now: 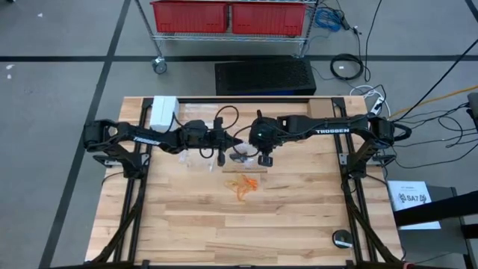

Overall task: Sort rubber bands
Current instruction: Close the transparent zip bag

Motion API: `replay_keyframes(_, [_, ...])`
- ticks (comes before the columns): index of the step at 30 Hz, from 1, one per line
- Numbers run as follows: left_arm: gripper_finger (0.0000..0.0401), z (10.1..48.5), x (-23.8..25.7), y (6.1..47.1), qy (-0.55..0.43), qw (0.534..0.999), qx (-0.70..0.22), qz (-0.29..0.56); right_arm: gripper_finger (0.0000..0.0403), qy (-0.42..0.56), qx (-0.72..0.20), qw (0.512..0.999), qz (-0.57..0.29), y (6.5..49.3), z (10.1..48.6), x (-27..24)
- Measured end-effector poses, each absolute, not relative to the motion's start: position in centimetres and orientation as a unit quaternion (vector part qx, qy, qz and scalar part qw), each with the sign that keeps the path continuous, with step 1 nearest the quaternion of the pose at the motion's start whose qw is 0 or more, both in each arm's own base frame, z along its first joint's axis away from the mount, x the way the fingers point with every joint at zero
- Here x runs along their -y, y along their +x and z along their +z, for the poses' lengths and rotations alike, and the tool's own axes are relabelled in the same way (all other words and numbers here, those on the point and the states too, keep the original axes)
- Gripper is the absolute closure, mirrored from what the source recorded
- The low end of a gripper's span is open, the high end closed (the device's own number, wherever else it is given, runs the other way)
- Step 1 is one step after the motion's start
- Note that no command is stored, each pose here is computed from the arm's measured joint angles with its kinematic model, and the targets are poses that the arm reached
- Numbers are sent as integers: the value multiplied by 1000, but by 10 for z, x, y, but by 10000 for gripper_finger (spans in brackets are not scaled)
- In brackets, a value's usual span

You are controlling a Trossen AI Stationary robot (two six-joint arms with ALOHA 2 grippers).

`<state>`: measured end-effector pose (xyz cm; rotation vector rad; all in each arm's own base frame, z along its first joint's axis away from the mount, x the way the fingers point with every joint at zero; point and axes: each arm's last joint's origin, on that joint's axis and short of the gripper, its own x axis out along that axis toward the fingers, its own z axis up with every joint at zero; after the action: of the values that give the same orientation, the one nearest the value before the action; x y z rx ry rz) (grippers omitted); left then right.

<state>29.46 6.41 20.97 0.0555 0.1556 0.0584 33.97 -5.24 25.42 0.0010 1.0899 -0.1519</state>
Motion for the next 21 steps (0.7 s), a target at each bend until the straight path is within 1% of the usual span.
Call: replay_keyframes(21, [401,210,-64,294,30,996,-81,33,390,33,-600,794,-88,322,246,50])
